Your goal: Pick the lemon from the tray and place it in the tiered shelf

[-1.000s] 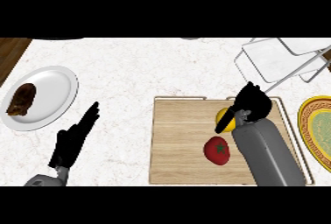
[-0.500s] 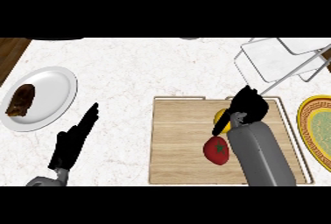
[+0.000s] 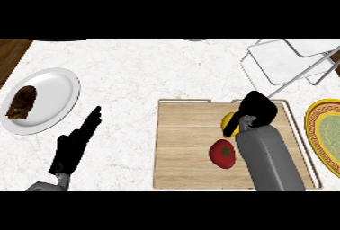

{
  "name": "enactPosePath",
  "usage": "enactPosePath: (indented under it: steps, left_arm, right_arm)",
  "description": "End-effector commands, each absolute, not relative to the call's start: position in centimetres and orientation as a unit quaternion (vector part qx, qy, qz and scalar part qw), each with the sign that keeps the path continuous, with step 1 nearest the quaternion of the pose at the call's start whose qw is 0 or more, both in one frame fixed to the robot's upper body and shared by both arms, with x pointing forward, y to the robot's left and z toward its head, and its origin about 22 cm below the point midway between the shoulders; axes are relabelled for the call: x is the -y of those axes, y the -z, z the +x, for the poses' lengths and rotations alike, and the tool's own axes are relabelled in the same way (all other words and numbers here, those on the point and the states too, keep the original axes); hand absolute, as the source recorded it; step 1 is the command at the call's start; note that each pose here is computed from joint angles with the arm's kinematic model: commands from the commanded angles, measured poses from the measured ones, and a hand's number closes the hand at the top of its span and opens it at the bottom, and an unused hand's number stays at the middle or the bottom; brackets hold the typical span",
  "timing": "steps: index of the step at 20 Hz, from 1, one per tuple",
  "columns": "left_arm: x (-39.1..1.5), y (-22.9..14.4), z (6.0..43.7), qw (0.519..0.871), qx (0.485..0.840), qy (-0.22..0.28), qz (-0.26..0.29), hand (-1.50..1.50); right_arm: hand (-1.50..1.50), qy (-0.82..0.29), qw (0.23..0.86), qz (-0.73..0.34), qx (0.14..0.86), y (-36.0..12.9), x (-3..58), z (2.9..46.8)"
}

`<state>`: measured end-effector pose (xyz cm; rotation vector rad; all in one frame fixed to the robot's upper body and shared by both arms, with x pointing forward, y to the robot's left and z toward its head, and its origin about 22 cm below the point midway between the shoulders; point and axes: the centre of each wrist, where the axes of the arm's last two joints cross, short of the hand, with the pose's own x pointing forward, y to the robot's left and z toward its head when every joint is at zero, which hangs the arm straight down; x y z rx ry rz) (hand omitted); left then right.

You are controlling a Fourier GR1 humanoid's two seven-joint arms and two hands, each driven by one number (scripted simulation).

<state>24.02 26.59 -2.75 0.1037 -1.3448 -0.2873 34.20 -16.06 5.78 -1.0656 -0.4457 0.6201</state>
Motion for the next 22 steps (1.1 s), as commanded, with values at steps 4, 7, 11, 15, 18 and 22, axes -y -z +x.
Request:
enactPosePath:
  steps: [4,7,11,15,18,22]
  left_arm:
    - [-27.7,3.3,23.4,0.774,0.616,0.138,0.05,0.0]
    - [-25.9,1.6,24.5,0.777,0.613,0.13,0.053,0.0]
    - [-27.7,3.0,24.1,0.784,0.605,0.124,0.059,0.0]
    - [-27.5,3.0,23.4,0.784,0.608,0.11,0.062,0.0]
    - [-27.7,2.9,23.0,0.784,0.609,0.103,0.063,0.0]
    - [-27.9,3.0,23.0,0.781,0.612,0.107,0.064,0.0]
  right_arm:
    - [1.5,-0.282,0.788,-0.531,0.135,-3.9,15.8,34.8]
    - [1.5,-0.284,0.766,-0.564,0.122,-4.7,15.3,34.3]
    - [1.5,-0.366,0.734,-0.52,0.237,-6.9,24.8,33.8]
    - [1.5,-0.476,0.678,-0.418,0.372,-7.9,29.1,31.8]
    - [1.5,-0.488,0.646,-0.413,0.417,-11.4,36.0,30.5]
    - [1.5,-0.457,0.611,-0.423,0.489,-15.7,44.0,27.7]
